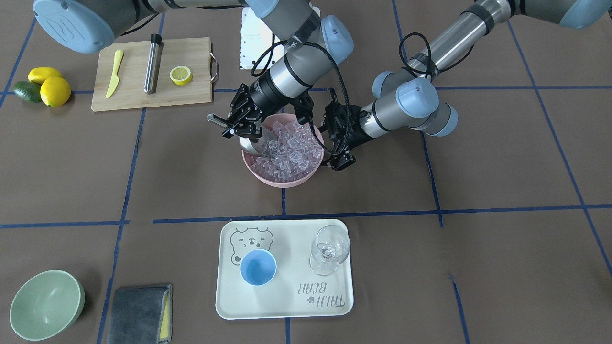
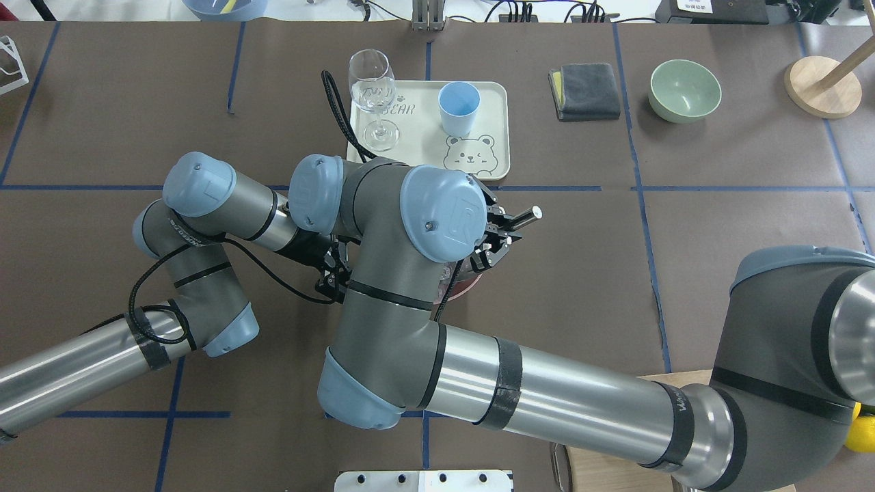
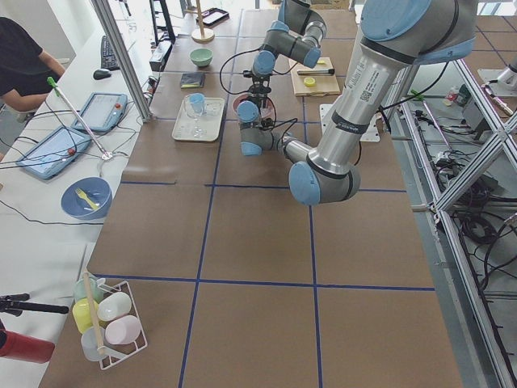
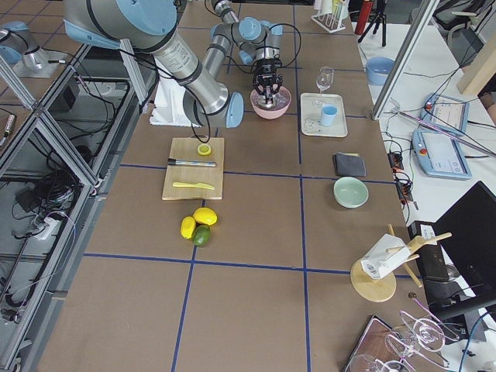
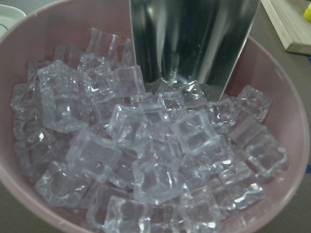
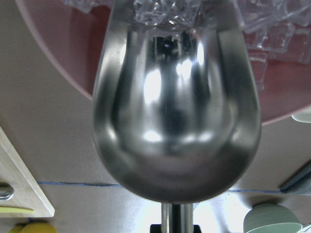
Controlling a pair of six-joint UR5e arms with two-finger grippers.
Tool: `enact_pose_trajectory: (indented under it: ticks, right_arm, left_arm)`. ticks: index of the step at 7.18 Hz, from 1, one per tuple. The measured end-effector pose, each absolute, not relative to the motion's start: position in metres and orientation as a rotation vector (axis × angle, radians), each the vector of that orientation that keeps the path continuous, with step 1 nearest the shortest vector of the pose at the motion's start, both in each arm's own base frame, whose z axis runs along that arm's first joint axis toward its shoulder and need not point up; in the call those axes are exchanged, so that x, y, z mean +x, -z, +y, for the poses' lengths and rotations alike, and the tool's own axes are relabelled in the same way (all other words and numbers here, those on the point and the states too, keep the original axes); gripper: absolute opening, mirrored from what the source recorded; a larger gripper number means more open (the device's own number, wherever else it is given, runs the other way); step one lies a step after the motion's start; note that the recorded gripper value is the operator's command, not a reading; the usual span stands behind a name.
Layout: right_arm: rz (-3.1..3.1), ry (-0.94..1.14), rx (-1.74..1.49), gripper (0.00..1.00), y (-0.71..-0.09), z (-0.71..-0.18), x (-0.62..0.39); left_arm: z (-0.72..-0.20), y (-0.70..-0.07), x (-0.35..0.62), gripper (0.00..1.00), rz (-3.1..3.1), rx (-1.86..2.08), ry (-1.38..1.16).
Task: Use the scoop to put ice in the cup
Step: 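Rotate the right wrist to point the scoop down into the ice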
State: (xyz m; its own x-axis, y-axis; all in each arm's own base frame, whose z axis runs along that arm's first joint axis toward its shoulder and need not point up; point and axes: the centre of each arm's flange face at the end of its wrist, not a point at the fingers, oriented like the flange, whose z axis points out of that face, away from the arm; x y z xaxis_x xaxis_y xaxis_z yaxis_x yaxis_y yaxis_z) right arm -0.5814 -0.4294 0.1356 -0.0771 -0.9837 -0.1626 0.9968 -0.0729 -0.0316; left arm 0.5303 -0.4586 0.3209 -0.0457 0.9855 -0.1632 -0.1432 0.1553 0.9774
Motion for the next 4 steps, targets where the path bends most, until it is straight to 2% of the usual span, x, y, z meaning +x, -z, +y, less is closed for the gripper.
enact_pose_trajectory:
  ticks: [4]
  right_arm:
    - [0.084,1.619,0.288,0.0,-0.174,-0.438,-0.568]
  left_arm:
    - [-0.463,-0.319,0.525,1.0,1.216,0.977,-1.188]
